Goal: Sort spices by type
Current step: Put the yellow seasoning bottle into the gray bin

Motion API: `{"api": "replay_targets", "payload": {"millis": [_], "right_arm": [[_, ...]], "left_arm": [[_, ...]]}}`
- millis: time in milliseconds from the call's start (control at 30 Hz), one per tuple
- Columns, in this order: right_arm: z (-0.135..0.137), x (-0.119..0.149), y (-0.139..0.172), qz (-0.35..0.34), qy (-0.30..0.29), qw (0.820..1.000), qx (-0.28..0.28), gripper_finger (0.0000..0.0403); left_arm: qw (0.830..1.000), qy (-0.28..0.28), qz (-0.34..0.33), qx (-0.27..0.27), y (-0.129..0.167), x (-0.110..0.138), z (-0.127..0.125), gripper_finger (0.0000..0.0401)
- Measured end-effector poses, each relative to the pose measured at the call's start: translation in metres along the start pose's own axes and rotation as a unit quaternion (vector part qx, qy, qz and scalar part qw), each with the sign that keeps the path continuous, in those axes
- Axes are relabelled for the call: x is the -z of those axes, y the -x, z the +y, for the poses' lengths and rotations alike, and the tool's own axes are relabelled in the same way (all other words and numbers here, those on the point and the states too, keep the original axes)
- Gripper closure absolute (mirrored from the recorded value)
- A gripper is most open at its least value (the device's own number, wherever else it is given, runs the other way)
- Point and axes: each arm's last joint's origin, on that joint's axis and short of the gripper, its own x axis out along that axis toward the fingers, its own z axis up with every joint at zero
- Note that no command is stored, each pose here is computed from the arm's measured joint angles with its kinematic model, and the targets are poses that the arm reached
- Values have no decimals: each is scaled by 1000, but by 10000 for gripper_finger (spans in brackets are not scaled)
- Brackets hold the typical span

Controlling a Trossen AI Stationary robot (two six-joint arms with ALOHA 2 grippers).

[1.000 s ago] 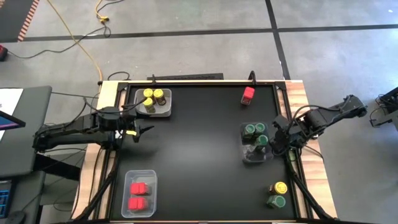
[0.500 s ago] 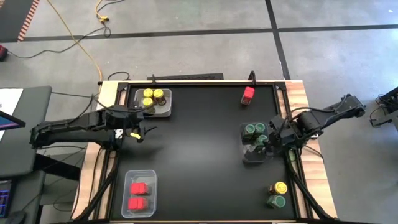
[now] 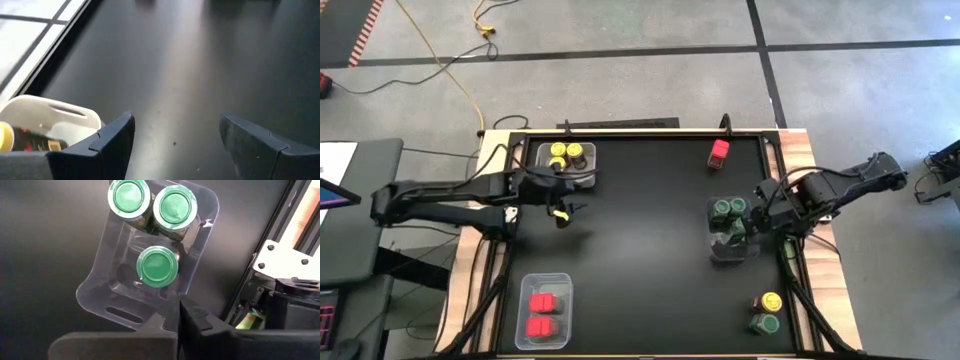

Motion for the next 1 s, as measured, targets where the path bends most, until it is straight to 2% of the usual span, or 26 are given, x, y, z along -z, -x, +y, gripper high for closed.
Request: {"api": "replay_targets", "payload": {"millis": [167,300,433,600,733,1000], "right_arm": [[2,0,0,-1,3,1000,-6,367],[11,3,0,7,-4,999,-52,369],[12,11,2,25,-46,997,-60,382],[14,29,6,67,-95,990,-74,378],[18,39,5,74,-70,992,-78,357],[36,48,-9,61,-28,997,-35,349]], "left_arm": [[1000,-28,-3,0,-12,-3,-2,124],[1000,-18,-16,4,-18,-7,-3,124],[999,-37,-21,4,-19,-8,-3,124],[999,-25,-36,4,-19,-11,-3,124],[998,-43,-49,2,-18,-13,-3,124],[997,-45,-70,0,-18,-17,-3,124]]}}
